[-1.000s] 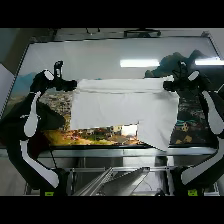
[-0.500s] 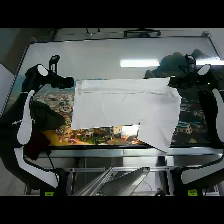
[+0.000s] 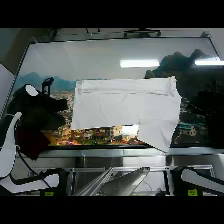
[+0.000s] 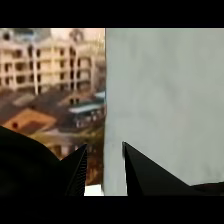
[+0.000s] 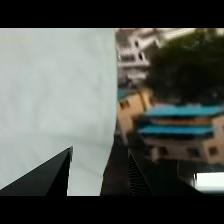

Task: Fold the shirts.

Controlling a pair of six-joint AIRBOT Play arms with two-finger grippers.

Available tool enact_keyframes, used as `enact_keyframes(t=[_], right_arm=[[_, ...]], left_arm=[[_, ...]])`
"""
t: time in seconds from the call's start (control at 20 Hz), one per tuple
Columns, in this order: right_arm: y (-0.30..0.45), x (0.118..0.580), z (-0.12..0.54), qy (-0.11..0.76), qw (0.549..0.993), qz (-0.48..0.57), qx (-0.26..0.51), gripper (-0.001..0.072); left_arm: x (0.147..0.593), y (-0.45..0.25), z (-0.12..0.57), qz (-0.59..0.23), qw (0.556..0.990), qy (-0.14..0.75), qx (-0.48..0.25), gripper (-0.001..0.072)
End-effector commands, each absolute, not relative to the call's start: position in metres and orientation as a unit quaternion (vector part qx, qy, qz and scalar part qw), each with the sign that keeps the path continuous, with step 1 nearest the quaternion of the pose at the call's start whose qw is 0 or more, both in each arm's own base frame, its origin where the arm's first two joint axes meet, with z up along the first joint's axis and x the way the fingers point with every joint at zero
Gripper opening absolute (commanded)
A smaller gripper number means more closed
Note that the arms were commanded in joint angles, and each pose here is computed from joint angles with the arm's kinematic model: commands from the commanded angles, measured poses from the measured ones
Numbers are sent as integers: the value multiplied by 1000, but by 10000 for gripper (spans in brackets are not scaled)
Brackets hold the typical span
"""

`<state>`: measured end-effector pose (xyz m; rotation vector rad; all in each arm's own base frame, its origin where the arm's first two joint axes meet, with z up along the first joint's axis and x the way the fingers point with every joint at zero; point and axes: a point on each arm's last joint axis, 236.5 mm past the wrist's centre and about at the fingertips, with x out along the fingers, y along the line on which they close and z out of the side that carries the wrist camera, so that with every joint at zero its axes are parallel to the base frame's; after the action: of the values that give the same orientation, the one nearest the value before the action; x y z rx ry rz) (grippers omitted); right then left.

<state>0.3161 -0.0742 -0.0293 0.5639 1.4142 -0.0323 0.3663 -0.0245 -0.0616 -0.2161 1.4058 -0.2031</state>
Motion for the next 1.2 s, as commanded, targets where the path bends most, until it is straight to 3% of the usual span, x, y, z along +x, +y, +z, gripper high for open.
enact_keyframes(t=[0.0, 0.2, 0.25, 0.3, 0.35, 0.5, 0.6, 0.75, 0.95, 1.05, 1.15], right_arm=[[-63, 255, -52, 659, 687, -40, 305, 404], [-50, 236, -61, 668, 672, -39, 316, 403], [-49, 234, -63, 671, 669, -38, 318, 403], [-47, 231, -64, 674, 665, -37, 319, 403], [-45, 229, -65, 677, 662, -35, 320, 402], [-42, 225, -64, 683, 656, -29, 320, 387], [-43, 226, -65, 682, 657, -29, 319, 357], [-43, 225, -65, 682, 657, -29, 319, 357], [-43, 223, -65, 686, 657, -22, 312, 358], [-40, 221, -68, 687, 654, -22, 316, 358], [-34, 222, -78, 679, 657, -21, 327, 358]], left_arm=[[328, -36, -95, -99, 736, 662, -102, 249], [314, -46, -111, -107, 729, 670, -92, 251], [315, -49, -110, -109, 730, 668, -93, 384], [318, -55, -109, -112, 732, 664, -100, 571], [320, -57, -108, -113, 735, 661, -103, 603], [320, -59, -107, -114, 735, 659, -111, 601], [321, -70, -103, -137, 733, 655, -124, 484], [312, -106, -86, -230, 716, 643, -145, 485], [309, -105, -82, -249, 712, 640, -146, 483], [317, -89, -83, -231, 723, 632, -159, 232], [324, -74, -83, -210, 734, 622, -173, 188]])
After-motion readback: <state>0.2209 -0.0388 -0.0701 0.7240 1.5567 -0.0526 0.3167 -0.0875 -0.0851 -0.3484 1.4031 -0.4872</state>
